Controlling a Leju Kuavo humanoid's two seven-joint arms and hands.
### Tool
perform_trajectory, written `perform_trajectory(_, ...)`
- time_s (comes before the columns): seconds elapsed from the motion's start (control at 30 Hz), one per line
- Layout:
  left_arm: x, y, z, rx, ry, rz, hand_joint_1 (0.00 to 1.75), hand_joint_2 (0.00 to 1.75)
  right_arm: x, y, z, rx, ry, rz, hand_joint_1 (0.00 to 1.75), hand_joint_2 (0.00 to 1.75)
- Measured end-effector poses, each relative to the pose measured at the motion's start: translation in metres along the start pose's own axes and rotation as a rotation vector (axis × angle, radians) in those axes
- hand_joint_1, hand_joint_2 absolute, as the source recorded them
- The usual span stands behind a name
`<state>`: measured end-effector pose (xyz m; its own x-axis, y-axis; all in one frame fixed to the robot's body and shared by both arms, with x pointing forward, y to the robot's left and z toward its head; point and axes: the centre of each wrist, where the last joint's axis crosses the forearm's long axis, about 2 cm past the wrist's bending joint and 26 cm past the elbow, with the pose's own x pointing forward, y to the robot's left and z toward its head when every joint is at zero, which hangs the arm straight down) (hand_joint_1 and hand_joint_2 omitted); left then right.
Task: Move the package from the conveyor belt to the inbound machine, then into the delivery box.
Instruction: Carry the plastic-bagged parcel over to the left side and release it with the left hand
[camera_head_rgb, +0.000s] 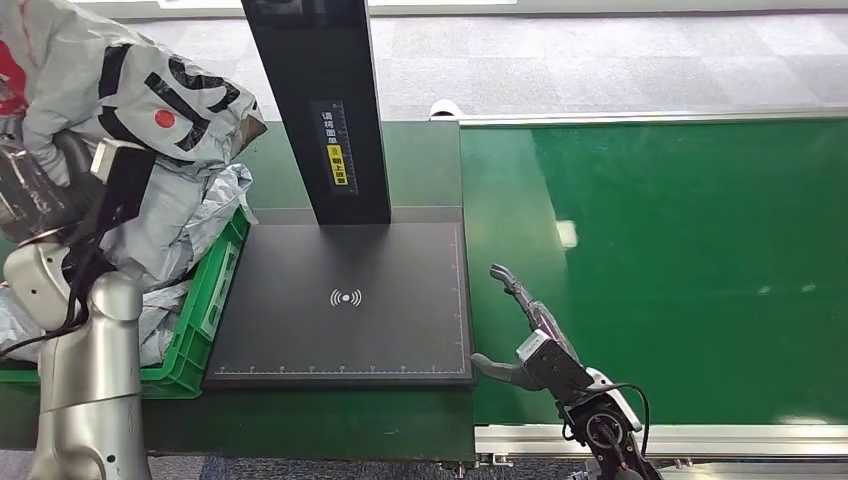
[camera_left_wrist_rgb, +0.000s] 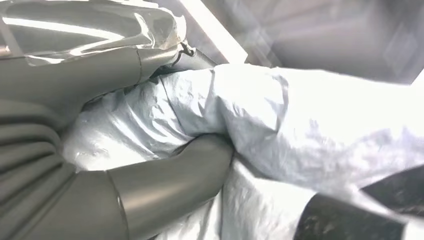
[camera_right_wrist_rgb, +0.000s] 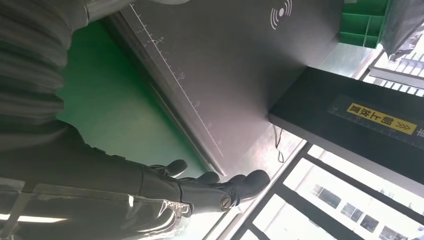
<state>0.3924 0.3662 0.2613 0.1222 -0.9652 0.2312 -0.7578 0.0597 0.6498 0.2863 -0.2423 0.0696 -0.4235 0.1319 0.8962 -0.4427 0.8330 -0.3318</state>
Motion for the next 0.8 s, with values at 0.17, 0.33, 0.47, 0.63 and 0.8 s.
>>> perform_trajectory(0.17,-0.019,-0.03,-0.024,-0.28,0.116,-0.105,1.75,1.75,0.001,-0.002,0.002,0.015,0.013,-0.001,0.0,1.75)
perform_trajectory(0.33,-0.042,-0.047,-0.036,-0.55,0.223,-0.157,1.75,1.75,0.001,-0.004,0.0,0.033,0.014,0.004,0.0,1.75)
perform_trajectory(0.47,-0.066,-0.055,-0.036,-0.76,0.391,-0.096,1.75,1.75,0.0,-0.007,-0.005,0.043,0.015,0.009,0.0,1.75)
perform_trajectory(0.63,-0.083,-0.06,-0.03,-0.851,0.476,-0.081,1.75,1.75,-0.001,-0.008,-0.008,0.046,0.02,0.009,0.0,1.75)
perform_trajectory(0.8,-0.092,-0.061,-0.029,-0.947,0.538,-0.077,0.96,1.75,-0.003,-0.008,-0.009,0.049,0.024,0.005,0.0,1.75)
